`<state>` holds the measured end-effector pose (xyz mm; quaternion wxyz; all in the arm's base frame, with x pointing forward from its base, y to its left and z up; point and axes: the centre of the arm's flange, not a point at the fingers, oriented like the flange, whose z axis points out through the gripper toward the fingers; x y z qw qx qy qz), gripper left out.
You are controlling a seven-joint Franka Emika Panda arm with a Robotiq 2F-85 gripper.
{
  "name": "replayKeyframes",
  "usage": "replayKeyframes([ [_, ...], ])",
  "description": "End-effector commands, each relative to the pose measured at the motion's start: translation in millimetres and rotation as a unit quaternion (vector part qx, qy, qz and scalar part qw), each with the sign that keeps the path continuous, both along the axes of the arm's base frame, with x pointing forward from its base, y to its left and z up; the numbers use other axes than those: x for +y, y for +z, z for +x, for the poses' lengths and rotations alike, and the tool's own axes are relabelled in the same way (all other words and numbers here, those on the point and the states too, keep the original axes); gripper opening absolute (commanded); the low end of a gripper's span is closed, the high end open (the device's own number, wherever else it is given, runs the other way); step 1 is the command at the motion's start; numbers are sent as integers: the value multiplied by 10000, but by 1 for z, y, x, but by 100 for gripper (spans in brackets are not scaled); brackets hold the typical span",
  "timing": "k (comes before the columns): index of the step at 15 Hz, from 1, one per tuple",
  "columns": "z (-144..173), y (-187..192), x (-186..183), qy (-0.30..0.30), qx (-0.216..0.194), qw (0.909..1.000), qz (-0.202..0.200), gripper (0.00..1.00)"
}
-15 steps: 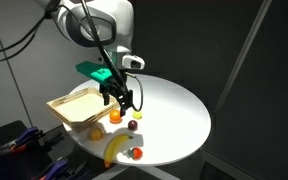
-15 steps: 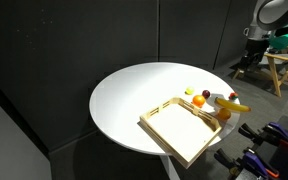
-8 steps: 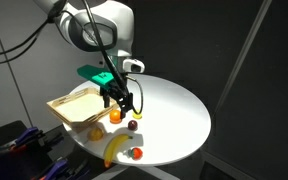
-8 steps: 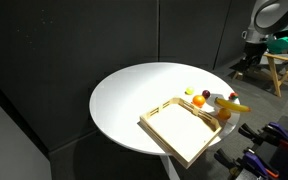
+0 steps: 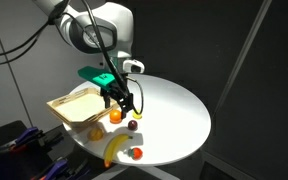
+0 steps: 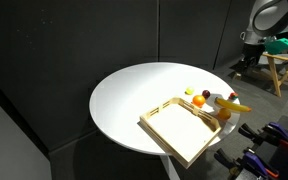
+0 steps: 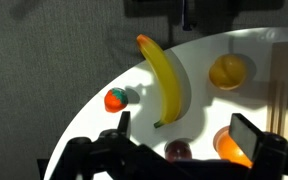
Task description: Put the banana in the crate
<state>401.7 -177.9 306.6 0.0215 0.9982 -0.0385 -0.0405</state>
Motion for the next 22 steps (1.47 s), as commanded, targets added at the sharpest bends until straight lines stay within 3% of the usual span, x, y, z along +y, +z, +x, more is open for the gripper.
replayKeyframes([
  [1, 5, -22, 5, 165, -115, 9997, -141, 100],
  [8, 14, -56, 9, 277, -243, 9991, -194, 100],
  [22, 22, -100, -5, 439, 200, 9988, -38, 100],
])
